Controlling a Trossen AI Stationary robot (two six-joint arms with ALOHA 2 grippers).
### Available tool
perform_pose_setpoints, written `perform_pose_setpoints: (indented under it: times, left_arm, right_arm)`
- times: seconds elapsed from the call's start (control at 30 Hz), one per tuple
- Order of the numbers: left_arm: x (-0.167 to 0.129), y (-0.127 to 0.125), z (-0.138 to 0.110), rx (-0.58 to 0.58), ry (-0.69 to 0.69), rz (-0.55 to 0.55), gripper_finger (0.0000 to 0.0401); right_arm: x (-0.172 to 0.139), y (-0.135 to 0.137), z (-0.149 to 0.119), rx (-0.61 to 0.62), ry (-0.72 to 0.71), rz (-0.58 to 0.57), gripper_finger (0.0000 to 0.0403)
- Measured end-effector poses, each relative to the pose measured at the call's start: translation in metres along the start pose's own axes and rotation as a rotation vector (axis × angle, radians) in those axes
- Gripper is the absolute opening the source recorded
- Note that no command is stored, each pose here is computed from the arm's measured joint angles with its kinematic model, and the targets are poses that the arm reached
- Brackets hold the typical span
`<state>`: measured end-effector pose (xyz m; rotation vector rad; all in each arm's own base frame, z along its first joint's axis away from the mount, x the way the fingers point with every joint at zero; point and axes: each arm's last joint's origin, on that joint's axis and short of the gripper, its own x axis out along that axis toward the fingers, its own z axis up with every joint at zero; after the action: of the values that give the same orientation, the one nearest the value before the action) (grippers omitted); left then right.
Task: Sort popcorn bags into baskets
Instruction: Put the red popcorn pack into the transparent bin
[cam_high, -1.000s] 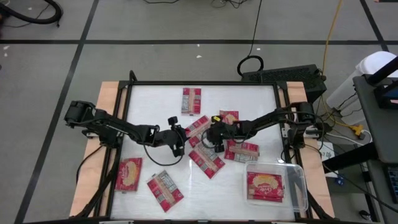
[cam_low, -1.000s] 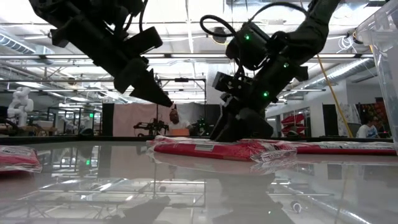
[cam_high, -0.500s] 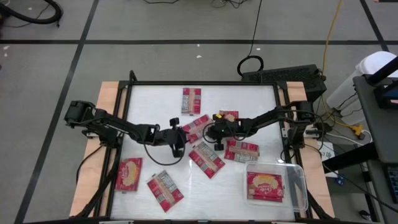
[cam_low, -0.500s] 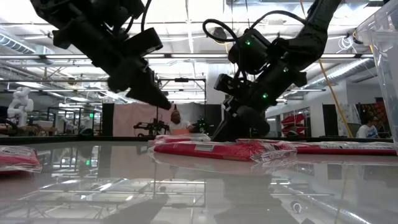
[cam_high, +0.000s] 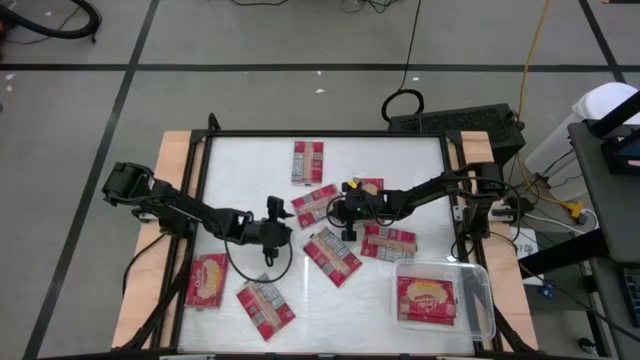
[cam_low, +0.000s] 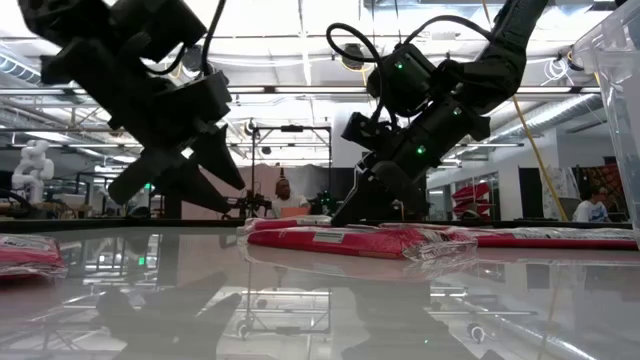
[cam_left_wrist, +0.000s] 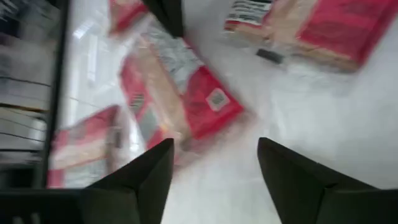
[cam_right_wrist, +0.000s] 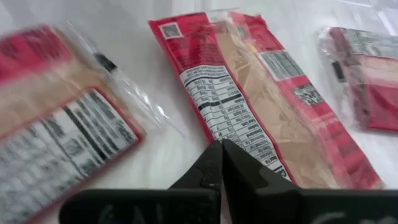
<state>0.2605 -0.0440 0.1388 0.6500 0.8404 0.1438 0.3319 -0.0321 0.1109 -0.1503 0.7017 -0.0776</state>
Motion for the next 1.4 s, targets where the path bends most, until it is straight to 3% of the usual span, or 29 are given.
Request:
perform_pose_setpoints:
  times: [0.23,0.47,0.7,0.87,1.0,1.17,1.3,1.4]
  left_arm:
    - [0.008,0.005,-0.015,0.061,-0.050,0.052,0.0257]
    - [0.016,0.015,-0.028,0.074,-0.062,-0.022,0.0213]
    - [0.021,0.025,-0.034,0.066,-0.047,-0.014,0.0174]
    - [0.034,0.022,-0.043,0.144,-0.015,-0.072,0.0151]
    - [0.046,0.020,-0.039,0.139,-0.063,-0.028,0.0150]
    - [0.054,0.019,-0.038,0.131,-0.082,-0.016,0.0179]
    - [0.065,0.023,-0.040,0.120,-0.075,-0.097,0.0187]
    - [0.071,0.027,-0.041,0.106,-0.086,-0.151,0.0158]
  right_arm:
    - [0.000,-0.003,0.005,0.068,-0.057,0.015,0.0000]
    - [0.000,-0.004,0.009,0.116,-0.095,0.012,0.0000]
    - [0.000,-0.005,0.008,0.149,-0.086,0.007,0.0000]
    - [0.000,-0.006,0.009,0.219,-0.100,-0.015,0.0000]
    - [0.000,-0.003,0.010,0.236,-0.102,-0.008,0.0000]
    - [0.000,-0.002,0.011,0.244,-0.106,-0.005,0.0000]
    - [-0.001,0.000,0.011,0.245,-0.108,-0.001,0.0000]
    - [-0.001,0.004,0.012,0.240,-0.117,0.008,0.0000]
